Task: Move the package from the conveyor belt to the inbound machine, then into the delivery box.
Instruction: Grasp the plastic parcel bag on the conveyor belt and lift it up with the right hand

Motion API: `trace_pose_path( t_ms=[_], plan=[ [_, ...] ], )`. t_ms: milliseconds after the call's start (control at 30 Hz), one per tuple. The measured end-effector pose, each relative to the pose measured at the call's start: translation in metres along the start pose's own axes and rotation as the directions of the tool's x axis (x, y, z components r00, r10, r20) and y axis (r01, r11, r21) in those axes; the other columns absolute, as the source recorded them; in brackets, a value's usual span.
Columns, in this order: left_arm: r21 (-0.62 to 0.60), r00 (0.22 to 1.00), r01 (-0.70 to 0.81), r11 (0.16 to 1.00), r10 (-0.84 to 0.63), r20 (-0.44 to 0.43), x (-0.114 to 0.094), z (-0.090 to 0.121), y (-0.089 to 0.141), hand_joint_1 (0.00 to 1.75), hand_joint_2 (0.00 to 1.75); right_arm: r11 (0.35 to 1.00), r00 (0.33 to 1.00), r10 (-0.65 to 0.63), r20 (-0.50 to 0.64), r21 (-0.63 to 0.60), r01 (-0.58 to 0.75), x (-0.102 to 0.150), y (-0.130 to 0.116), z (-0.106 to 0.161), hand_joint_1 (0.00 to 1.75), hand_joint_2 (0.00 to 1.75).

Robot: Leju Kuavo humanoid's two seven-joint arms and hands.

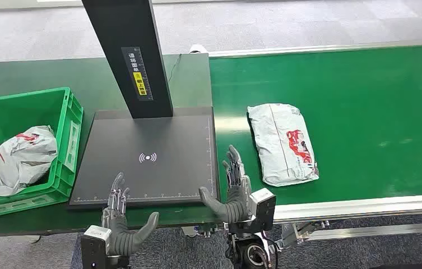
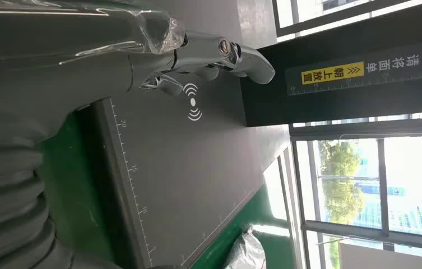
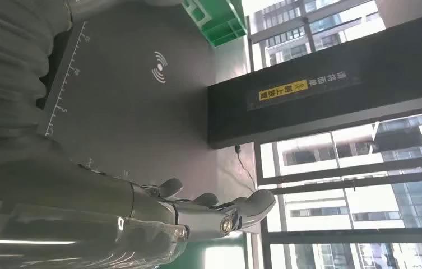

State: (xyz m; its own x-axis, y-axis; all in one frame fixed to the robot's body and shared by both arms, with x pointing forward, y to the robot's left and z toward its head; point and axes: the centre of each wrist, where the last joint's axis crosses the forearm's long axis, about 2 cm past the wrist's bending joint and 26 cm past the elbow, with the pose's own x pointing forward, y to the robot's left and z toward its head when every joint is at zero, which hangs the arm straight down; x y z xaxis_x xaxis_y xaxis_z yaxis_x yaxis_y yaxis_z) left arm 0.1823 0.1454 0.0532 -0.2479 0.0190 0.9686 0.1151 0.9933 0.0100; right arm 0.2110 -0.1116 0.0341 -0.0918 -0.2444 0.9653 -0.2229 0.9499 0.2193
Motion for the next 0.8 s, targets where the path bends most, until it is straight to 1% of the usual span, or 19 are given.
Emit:
trace_pose_path(
  t_ms=[67,133,200,267,333,367,400,467,500,533,567,633,700,733,800],
  plan=[
    [0.0,1.0,0.0,1.0,0.0,0.0,0.0,0.0,0.0,0.0,1.75,0.998,0.998,0.064,-0.017,0.025,-0.063,0.001,-0.001,0.0,0.0,1.75],
    [-0.002,1.0,0.0,1.0,0.0,0.0,0.0,0.0,0.0,0.0,1.75,0.982,0.984,0.175,-0.027,0.074,-0.172,0.006,-0.004,-0.003,0.0,1.75],
    [-0.006,1.0,-0.002,1.0,0.002,0.0,0.0,0.0,0.0,0.0,1.75,0.96,0.965,0.26,-0.012,0.105,-0.258,0.014,-0.009,-0.009,0.0,1.75],
    [-0.017,1.0,-0.008,1.0,0.008,0.002,0.0,-0.001,0.0,0.0,1.75,0.924,0.93,0.368,-0.005,0.117,-0.365,0.022,-0.017,-0.017,0.0,1.75],
    [-0.029,1.0,-0.016,0.999,0.016,0.005,0.0,-0.003,0.0,0.0,1.75,0.864,0.869,0.495,-0.019,0.12,-0.489,0.03,-0.032,-0.031,0.0,1.75],
    [-0.034,1.0,-0.02,0.999,0.02,0.006,-0.001,-0.004,-0.001,0.0,1.75,0.828,0.832,0.555,-0.026,0.118,-0.548,0.036,-0.045,-0.042,0.0,1.75],
    [-0.038,1.0,-0.024,0.999,0.024,0.006,-0.001,-0.005,-0.001,0.0,1.75,0.783,0.785,0.618,-0.038,0.116,-0.611,0.041,-0.062,-0.057,0.0,1.75],
    [-0.042,0.999,-0.033,0.999,0.033,0.008,-0.003,-0.007,-0.001,0.0,1.75,0.661,0.655,0.751,-0.088,0.099,-0.744,0.061,-0.114,-0.102,0.0,1.75],
    [-0.043,0.999,-0.036,0.998,0.036,0.008,-0.004,-0.007,-0.001,0.0,1.75,0.598,0.586,0.8,-0.128,0.083,-0.797,0.077,-0.144,-0.126,0.0,1.75],
    [-0.044,0.999,-0.038,0.998,0.038,0.008,-0.004,-0.007,-0.001,0.0,1.75,0.549,0.534,0.829,-0.165,0.061,-0.834,0.096,-0.17,-0.147,0.0,1.75],
    [-0.044,0.999,-0.039,0.998,0.039,0.007,-0.005,-0.007,-0.001,0.0,1.75,0.516,0.499,0.844,-0.197,0.043,-0.856,0.112,-0.19,-0.162,0.0,1.75],
    [-0.042,0.999,-0.038,0.998,0.039,0.004,-0.006,-0.006,0.0,0.0,1.75,0.477,0.46,0.856,-0.235,0.019,-0.878,0.135,-0.215,-0.18,0.0,1.75],
    [-0.043,0.999,-0.039,0.998,0.039,0.004,-0.006,-0.006,0.0,0.0,1.75,0.458,0.436,0.853,-0.288,0.01,-0.889,0.145,-0.229,-0.186,0.0,1.75],
    [-0.044,0.999,-0.039,0.998,0.039,0.005,-0.006,-0.007,0.0,0.0,1.75,0.455,0.429,0.843,-0.323,0.005,-0.89,0.149,-0.235,-0.188,0.0,1.75],
    [-0.046,0.999,-0.04,0.998,0.04,0.006,-0.006,-0.008,0.0,0.0,1.75,0.472,0.432,0.8,-0.415,-0.008,-0.882,0.163,-0.253,-0.192,0.0,1.75]
  ],
)
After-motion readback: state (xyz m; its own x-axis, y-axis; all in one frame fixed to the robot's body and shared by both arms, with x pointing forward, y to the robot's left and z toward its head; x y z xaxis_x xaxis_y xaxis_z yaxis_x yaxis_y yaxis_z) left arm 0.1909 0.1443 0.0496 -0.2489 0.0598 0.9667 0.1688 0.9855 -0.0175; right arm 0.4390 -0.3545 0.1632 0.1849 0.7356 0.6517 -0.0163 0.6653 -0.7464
